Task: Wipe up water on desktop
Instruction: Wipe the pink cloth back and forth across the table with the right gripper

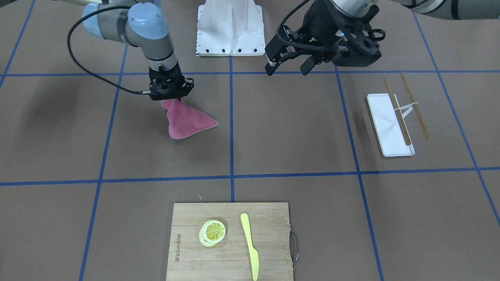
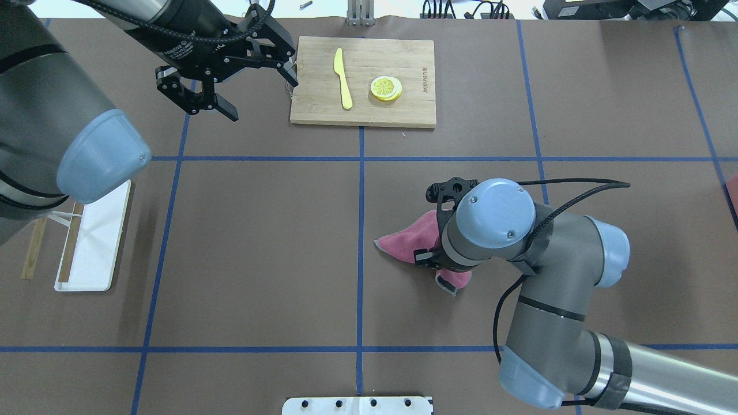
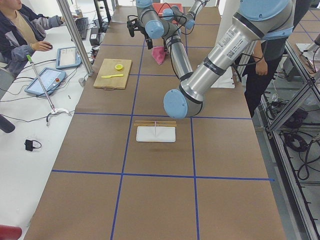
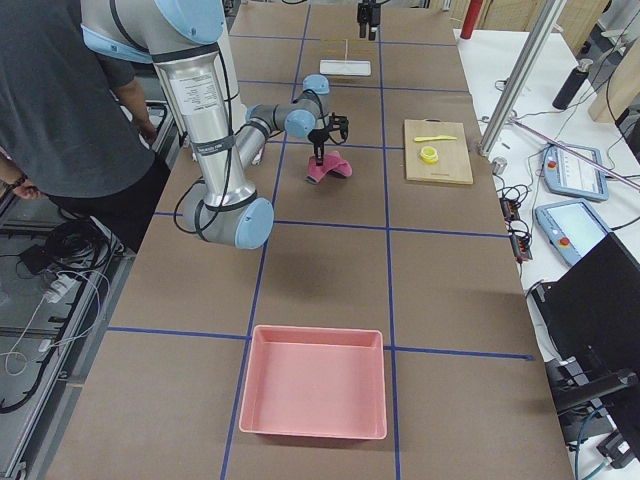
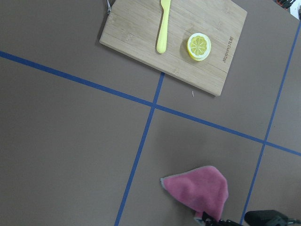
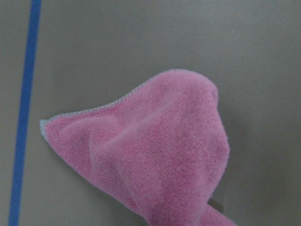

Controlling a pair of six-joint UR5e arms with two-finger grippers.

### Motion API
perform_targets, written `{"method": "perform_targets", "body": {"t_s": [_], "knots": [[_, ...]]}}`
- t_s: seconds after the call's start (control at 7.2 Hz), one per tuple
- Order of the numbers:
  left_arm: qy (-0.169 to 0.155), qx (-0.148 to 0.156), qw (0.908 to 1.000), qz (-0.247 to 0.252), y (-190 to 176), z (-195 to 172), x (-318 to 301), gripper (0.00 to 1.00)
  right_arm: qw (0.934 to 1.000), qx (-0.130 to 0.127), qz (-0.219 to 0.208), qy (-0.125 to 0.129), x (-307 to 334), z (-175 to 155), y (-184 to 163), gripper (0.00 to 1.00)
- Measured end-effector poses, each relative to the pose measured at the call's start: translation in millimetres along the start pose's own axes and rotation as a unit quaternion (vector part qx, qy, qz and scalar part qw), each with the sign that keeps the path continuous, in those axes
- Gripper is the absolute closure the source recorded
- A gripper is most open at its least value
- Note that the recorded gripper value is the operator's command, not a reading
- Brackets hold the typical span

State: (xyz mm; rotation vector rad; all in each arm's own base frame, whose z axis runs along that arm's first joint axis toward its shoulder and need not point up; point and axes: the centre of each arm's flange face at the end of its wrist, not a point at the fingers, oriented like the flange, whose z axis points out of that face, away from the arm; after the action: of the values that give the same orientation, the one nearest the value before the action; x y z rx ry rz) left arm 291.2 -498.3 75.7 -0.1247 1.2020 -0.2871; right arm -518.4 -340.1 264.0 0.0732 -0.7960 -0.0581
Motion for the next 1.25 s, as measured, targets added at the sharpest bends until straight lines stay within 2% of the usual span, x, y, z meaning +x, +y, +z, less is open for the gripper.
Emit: {"method": "perform_targets", "body": {"t_s": [0.28,0.42,0.83,1.25], "knots": [[0.0,0.0,1.0,0.0,0,-1,0,0.02,0.9998,-0.003,0.016,-0.007,-21,-3,18,1.0],[0.0,0.0,1.0,0.0,0,-1,0,0.02,0.9999,-0.002,0.012,0.003,0,0,16,1.0],[0.002,0.0,1.0,0.001,2,-2,1,0.02,0.9966,-0.005,-0.052,0.064,146,-7,-3,1.0],[0.001,0.001,1.0,0.0,1,-2,0,0.02,0.9892,-0.019,-0.089,0.114,259,-27,-3,1.0]]}}
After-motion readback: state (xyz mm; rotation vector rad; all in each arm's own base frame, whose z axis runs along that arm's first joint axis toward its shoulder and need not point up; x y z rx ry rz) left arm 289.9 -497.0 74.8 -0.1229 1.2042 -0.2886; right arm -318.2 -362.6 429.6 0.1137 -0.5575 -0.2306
